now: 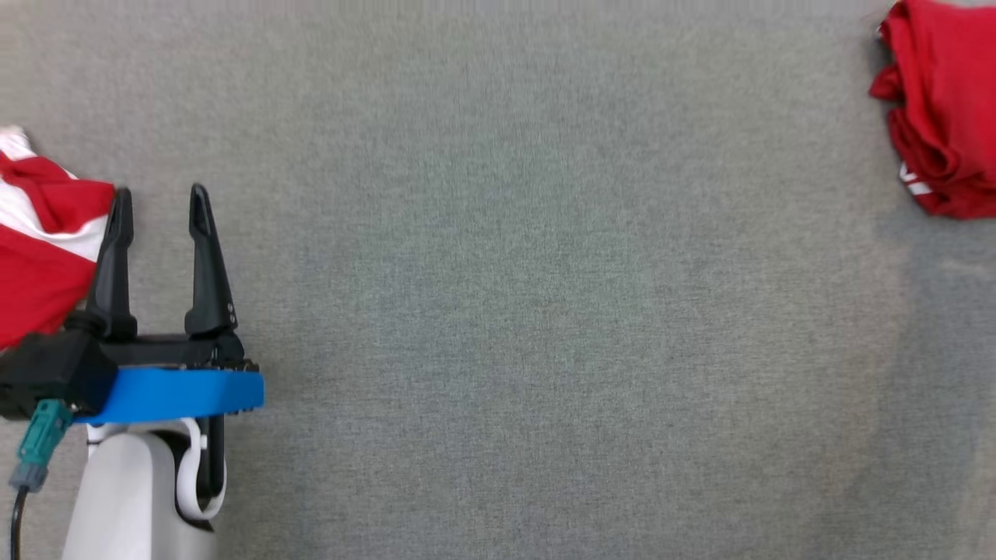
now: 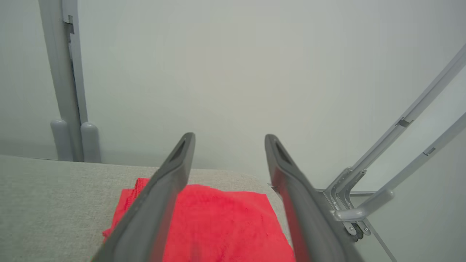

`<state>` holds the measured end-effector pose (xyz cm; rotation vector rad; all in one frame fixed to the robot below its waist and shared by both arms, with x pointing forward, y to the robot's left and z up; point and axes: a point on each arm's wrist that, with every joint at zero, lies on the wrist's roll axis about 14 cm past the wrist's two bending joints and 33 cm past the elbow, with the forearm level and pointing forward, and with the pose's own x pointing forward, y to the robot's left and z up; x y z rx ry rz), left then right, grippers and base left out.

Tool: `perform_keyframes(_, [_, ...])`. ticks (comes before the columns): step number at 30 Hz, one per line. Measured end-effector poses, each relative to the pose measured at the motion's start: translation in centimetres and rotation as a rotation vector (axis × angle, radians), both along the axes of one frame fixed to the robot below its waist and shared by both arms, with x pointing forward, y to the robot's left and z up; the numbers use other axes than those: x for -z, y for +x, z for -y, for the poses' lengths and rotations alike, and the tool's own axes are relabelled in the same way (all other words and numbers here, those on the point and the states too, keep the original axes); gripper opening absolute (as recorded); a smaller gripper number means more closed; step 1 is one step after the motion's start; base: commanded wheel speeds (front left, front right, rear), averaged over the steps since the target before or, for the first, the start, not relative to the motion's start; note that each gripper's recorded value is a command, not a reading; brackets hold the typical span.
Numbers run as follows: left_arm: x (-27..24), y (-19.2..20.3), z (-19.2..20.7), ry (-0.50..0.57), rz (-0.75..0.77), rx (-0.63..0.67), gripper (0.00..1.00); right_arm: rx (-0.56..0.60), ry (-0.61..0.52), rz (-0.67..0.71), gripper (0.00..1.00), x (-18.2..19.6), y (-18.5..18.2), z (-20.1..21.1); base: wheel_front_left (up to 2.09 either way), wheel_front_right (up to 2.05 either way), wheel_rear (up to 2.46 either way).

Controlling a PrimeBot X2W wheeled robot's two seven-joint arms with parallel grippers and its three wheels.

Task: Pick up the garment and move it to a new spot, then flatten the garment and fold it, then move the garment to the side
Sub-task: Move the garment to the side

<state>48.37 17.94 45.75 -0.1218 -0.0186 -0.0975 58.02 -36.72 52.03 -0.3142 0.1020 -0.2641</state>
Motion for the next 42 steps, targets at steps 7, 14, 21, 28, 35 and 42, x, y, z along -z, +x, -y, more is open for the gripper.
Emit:
perform_keyframes(7, [-2.0,-2.9,-1.0,0.006,0.021,-0.034,1.0,-0.18,0.027,0.105,1.0,-2.8,-1.2,-7.1,0.0,0.0,0.0])
perform_keyframes(14, [-3.2,-5.8,-1.8,0.007,0.03,-0.064,1.0,-0.341,0.12,0.155,1.0,-3.3,-4.3,-14.2,0.0,0.0,0.0])
perform_keyframes(21, [-3.7,-7.7,-1.9,0.01,0.033,-0.071,1.0,-0.415,0.225,0.187,1.0,-2.7,-8.4,-17.9,0.0,0.0,0.0])
perform_keyframes(28, [-3.5,-8.8,-1.7,0.014,0.023,-0.066,1.0,-0.397,0.33,0.156,1.0,-0.2,-12.6,-18.7,0.0,0.0,0.0])
perform_keyframes(35, [-3.5,-9.3,-1.2,0.015,0.023,-0.05,1.0,-0.351,0.362,0.134,1.0,0.8,-15.8,-18.1,0.0,0.0,0.0])
perform_keyframes(42, [-3.4,-9.8,-0.8,0.012,0.017,-0.042,1.0,-0.328,0.377,0.134,1.0,0.7,-17.9,-18.2,0.0,0.0,0.0])
